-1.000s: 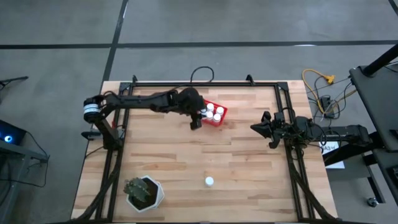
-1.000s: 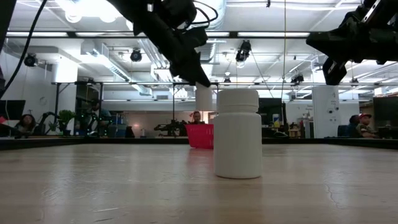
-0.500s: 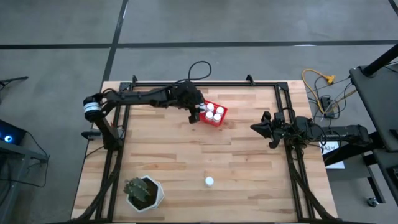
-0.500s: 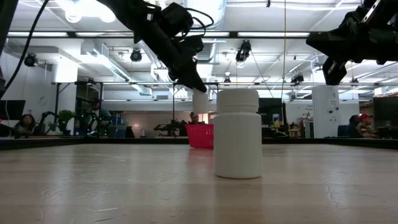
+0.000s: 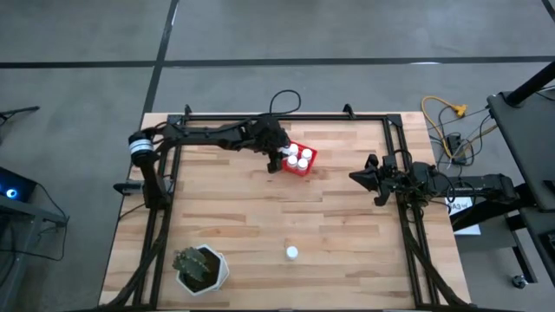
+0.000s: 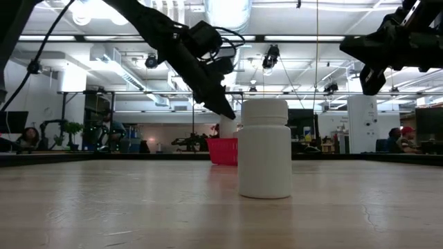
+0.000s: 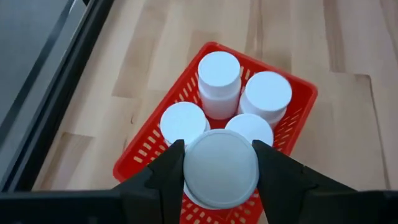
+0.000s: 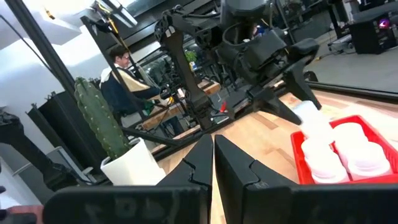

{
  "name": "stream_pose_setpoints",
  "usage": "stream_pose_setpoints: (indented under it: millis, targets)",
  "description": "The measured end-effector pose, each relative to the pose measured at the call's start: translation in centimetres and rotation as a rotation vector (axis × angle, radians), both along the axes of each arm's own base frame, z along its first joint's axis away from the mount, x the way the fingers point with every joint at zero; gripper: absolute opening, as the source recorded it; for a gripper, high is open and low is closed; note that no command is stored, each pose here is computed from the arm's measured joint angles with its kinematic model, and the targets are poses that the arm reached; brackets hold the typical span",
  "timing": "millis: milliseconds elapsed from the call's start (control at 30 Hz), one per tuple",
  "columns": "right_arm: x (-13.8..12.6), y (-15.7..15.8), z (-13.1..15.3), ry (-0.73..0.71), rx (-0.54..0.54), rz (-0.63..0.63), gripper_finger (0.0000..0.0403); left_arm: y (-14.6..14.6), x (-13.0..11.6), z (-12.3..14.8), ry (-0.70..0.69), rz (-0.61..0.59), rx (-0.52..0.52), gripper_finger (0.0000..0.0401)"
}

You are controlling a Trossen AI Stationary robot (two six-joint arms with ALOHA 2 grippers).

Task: Pick and place pill bottles into a basket
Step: Put the white pill bottle into the red bin

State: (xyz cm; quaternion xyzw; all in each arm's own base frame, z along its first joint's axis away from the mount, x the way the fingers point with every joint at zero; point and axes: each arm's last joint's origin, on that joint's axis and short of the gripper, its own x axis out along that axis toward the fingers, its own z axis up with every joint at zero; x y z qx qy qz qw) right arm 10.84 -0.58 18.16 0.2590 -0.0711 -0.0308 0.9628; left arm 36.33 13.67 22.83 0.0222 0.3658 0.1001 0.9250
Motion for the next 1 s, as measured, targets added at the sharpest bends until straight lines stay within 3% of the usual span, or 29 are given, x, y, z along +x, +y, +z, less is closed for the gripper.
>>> stream_pose_setpoints:
  millis: [433, 633, 1000]
  targets:
    - [0.0, 0.0, 0.0, 0.001, 0.000, 0.001, 0.0008, 0.7, 0.4, -1.6, 0.030, 0.005, -0.001, 0.0145]
    - [0.0, 0.0, 0.0, 0.001, 0.000, 0.001, 0.0008, 1.2, 0.6, -1.7, 0.030, 0.011, 0.065, 0.0145]
    - [0.0, 0.0, 0.0, 0.002, 0.000, 0.001, 0.0008, 2.8, 0.3, -2.1, 0.008, 0.045, 0.075, 0.0145]
